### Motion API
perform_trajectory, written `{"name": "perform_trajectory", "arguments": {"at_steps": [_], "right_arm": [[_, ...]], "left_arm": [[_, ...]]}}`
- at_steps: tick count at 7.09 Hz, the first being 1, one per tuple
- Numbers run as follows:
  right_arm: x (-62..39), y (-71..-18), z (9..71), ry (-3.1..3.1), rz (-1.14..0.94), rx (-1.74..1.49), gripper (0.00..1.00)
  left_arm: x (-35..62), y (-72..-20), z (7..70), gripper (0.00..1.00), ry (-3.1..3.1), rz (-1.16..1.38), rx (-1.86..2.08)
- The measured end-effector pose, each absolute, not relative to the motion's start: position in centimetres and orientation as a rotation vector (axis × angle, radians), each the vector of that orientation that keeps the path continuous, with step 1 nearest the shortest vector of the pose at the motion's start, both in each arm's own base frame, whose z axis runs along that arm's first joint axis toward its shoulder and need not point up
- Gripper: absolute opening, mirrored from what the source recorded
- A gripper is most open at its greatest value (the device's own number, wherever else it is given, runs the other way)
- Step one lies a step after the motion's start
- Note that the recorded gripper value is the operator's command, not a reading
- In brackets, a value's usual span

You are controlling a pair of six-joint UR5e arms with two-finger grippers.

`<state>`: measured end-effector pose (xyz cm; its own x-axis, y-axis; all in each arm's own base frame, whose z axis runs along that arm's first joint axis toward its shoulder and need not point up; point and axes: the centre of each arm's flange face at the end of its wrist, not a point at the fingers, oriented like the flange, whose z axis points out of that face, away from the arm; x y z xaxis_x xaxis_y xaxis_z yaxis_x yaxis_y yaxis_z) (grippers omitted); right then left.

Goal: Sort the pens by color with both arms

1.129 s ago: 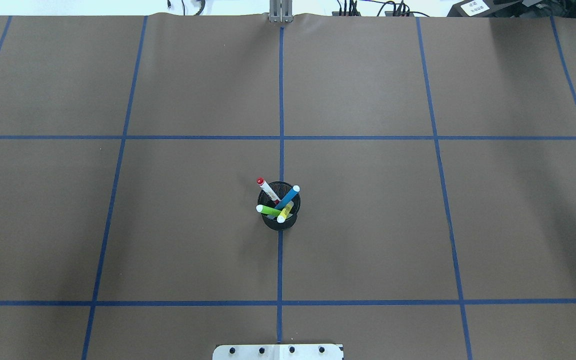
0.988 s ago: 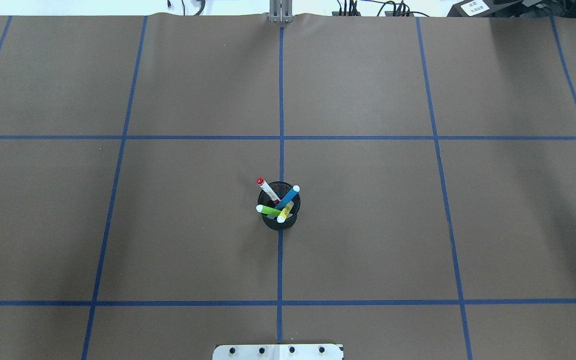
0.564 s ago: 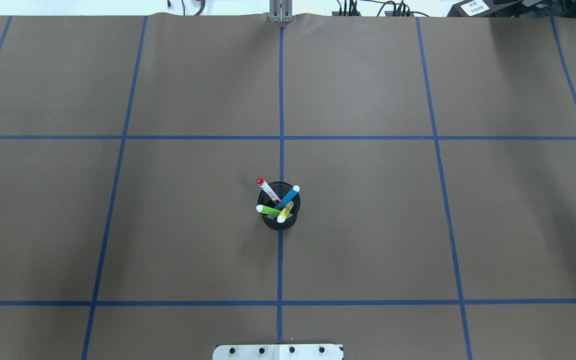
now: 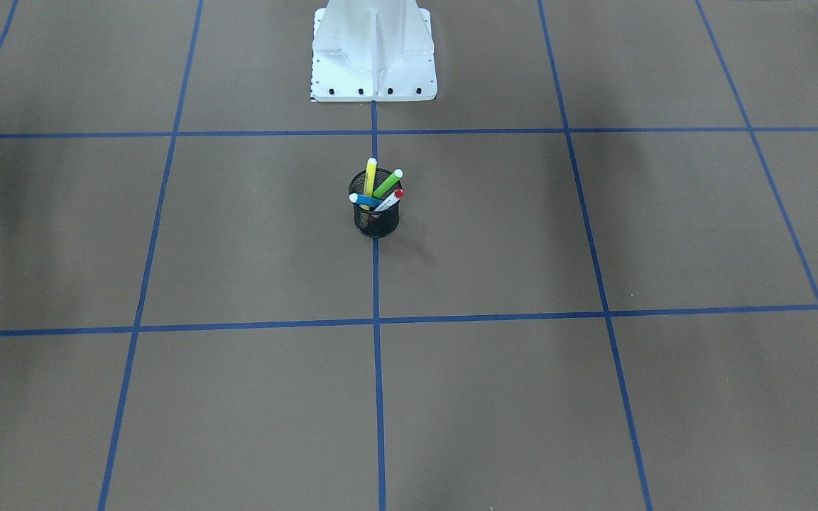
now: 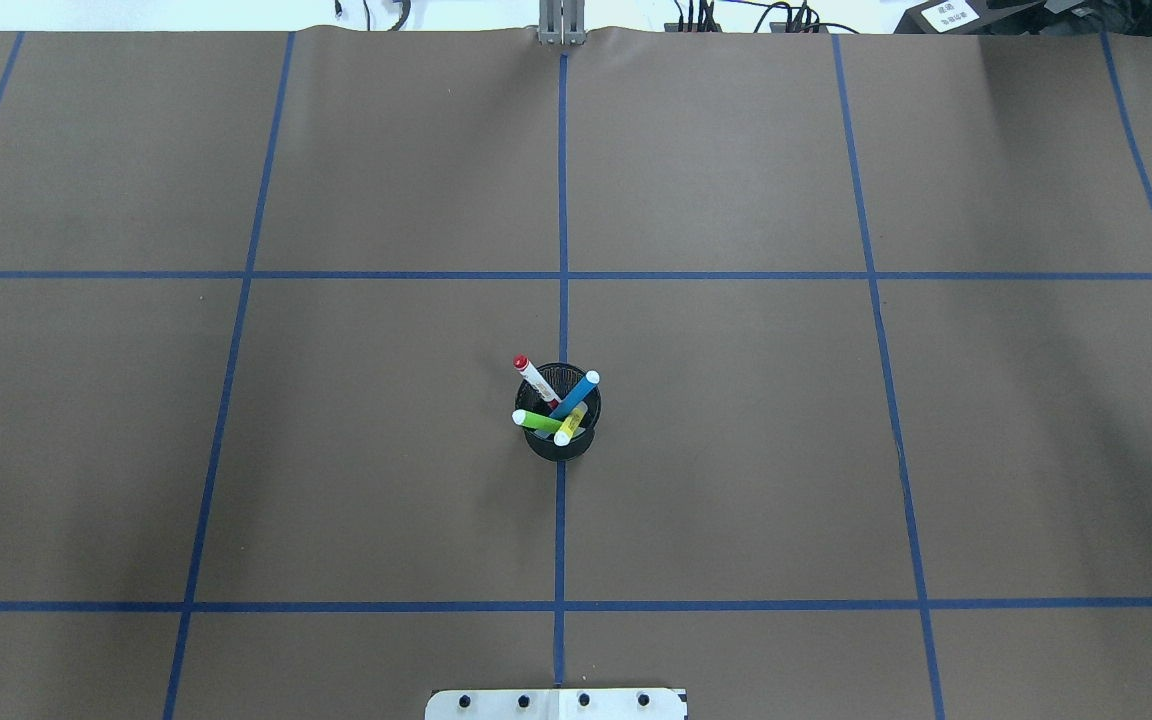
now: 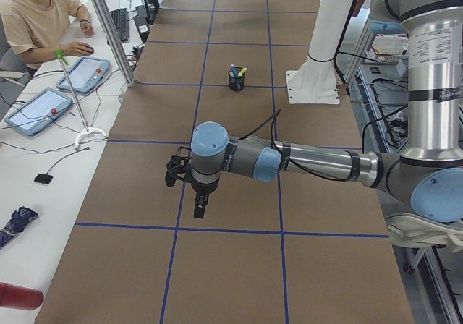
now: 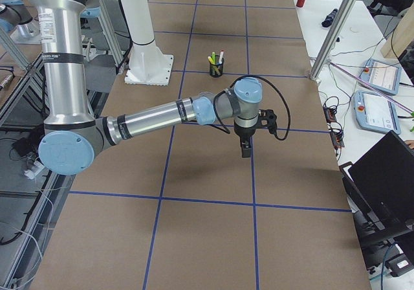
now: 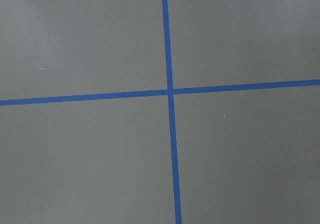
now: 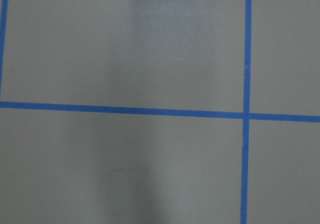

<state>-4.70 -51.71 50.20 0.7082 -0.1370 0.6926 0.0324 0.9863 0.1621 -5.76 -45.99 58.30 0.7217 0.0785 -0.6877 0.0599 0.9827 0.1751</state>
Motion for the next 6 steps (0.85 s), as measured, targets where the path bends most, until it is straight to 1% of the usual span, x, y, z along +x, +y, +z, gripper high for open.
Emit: {"name": "perform_trajectory", "arguments": {"at_steps": [3, 5, 6], "right_arm": [[-8.4, -53.7, 44.6, -0.838, -0.127, 0.192, 1.00], [-13.8, -54.9, 37.2, -0.931, -0.080, 0.176, 1.00], [-17.1, -54.5, 33.7, -0.970, -0.046, 0.148, 1.00]], "left_arm": [[-5.5, -47.0, 56.8, 1.00, 0.800, 0.037, 0.237], [-5.4, -47.0, 56.6, 1.00, 0.803, 0.056, 0.281], [-4.8, -47.5, 56.0, 1.00, 0.806, 0.071, 0.292]]}}
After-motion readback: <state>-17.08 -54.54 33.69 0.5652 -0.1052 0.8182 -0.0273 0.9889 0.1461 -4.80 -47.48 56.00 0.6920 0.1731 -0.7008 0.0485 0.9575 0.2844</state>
